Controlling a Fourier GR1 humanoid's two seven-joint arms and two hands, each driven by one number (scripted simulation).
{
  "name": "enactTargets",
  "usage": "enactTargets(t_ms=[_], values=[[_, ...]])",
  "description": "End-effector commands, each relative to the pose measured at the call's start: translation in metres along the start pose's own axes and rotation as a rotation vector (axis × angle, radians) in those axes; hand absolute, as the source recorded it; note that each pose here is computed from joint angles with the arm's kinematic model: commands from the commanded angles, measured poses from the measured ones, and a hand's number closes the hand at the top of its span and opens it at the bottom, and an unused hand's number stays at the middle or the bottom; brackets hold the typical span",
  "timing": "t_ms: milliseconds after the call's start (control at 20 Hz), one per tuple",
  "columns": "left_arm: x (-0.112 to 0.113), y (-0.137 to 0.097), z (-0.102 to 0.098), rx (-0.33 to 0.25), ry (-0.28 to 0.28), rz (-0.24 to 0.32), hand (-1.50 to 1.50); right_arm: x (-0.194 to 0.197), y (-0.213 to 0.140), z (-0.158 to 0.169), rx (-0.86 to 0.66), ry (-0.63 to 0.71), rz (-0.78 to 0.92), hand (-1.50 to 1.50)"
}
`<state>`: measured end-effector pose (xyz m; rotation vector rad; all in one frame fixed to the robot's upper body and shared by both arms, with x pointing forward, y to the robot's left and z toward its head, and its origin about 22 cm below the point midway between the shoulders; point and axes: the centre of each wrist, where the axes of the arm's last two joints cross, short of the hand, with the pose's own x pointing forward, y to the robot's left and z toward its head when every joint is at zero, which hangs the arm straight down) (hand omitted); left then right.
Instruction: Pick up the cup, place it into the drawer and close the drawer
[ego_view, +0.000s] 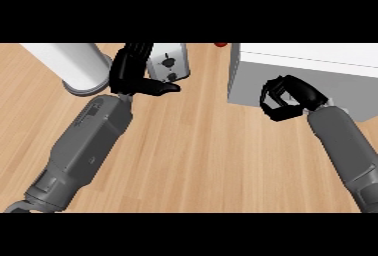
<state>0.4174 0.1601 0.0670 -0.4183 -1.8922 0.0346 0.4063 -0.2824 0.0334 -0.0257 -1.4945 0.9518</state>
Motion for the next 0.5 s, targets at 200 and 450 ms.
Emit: enactTargets(t_ms=[200,450], values=[[0.000,0.002,0.005,-0.021,-0.008,0.024,-1.50,0.055,-0.089,0.004,-0.266,-0.015,0.098,1.50],[-0.002,0.012,0.012,-0.027,0.007,0.027,-1.50,0.047,-0.092,0.015,-0.254,-0.007,0.073,1.50]])
